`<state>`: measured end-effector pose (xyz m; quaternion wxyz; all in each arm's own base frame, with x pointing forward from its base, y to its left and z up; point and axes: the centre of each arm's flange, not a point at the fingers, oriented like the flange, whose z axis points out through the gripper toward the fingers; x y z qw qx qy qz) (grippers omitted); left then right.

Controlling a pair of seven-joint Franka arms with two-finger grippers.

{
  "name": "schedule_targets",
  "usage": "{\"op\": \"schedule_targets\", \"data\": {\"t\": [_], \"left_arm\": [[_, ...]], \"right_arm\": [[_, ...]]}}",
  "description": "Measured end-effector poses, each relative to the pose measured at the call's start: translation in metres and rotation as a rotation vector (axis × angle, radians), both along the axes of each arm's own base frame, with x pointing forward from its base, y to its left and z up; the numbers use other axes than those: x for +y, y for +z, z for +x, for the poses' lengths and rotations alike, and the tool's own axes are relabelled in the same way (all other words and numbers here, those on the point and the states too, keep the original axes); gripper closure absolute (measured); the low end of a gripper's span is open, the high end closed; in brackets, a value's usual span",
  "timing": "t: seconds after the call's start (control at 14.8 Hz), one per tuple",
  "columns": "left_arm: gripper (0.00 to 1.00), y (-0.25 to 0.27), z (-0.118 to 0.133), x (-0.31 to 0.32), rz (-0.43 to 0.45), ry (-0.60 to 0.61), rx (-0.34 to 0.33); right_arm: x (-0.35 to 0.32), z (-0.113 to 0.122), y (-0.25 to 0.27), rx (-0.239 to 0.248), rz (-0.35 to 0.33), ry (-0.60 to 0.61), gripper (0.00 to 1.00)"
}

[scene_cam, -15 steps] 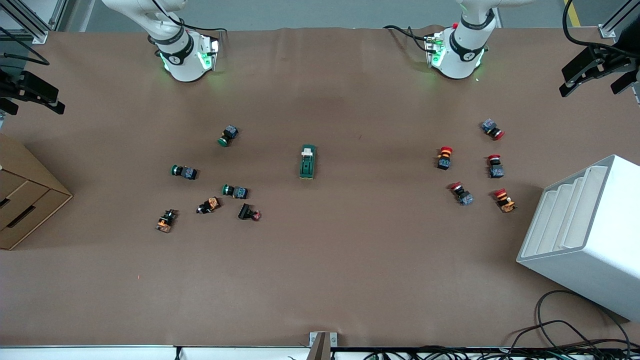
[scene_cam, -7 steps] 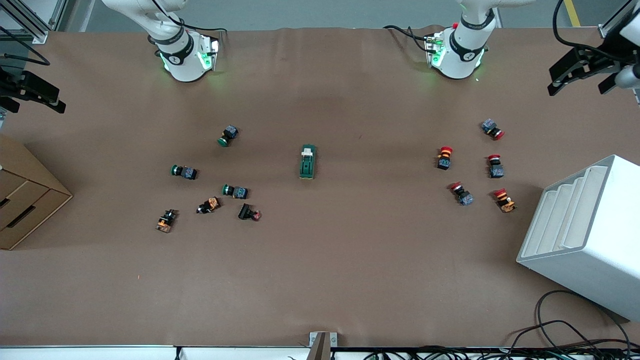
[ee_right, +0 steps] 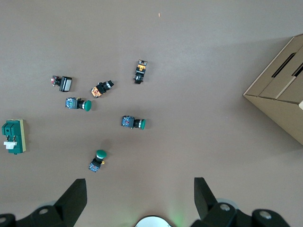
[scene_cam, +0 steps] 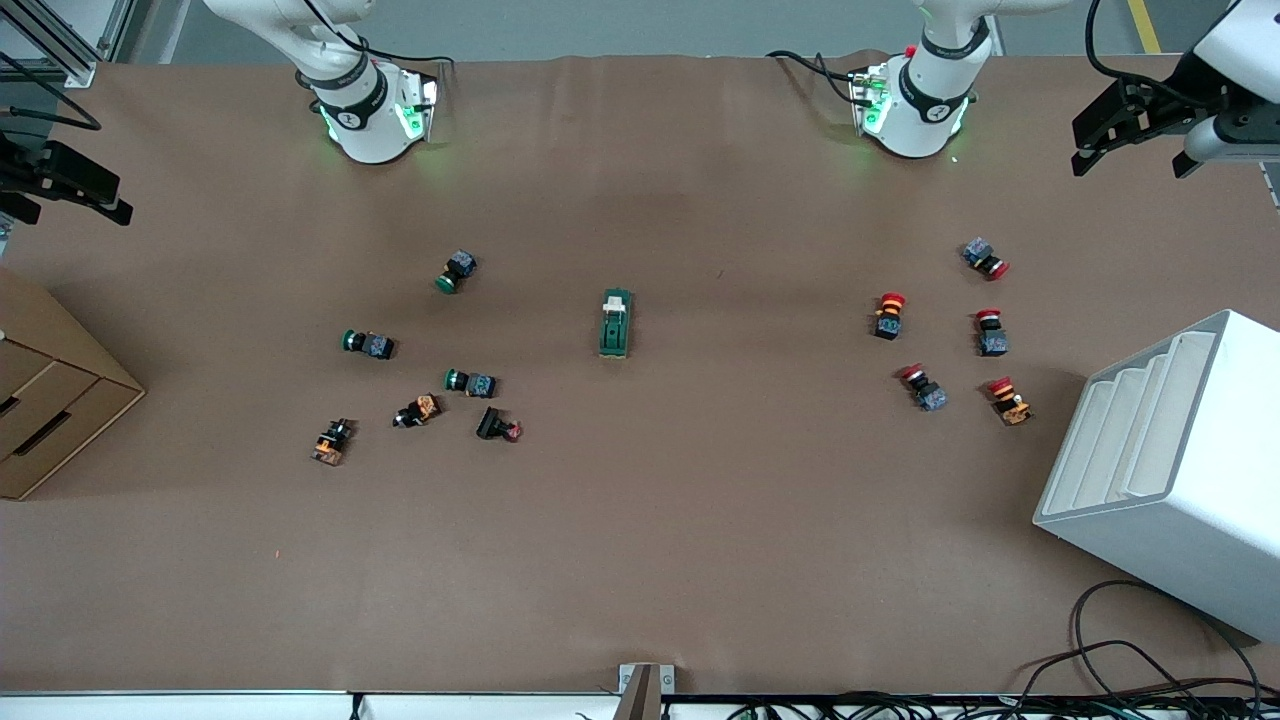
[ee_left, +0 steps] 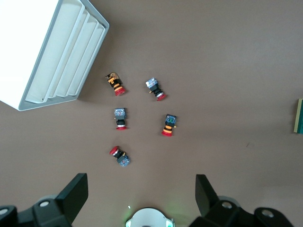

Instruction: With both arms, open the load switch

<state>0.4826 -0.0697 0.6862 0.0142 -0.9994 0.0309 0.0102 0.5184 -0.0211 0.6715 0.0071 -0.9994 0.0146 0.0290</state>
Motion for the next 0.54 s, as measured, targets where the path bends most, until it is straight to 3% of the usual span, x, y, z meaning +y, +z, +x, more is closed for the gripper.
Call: {"op": "schedule_targets", "data": {"t": [0.54], "left_arm": [[0.0,0.0015,0.0003,0.0023,-0.001,0.003,-0.004]], "right_arm": [[0.0022,-0.0002,-0.0002,0.002,-0.001,0.004,0.0]]}}
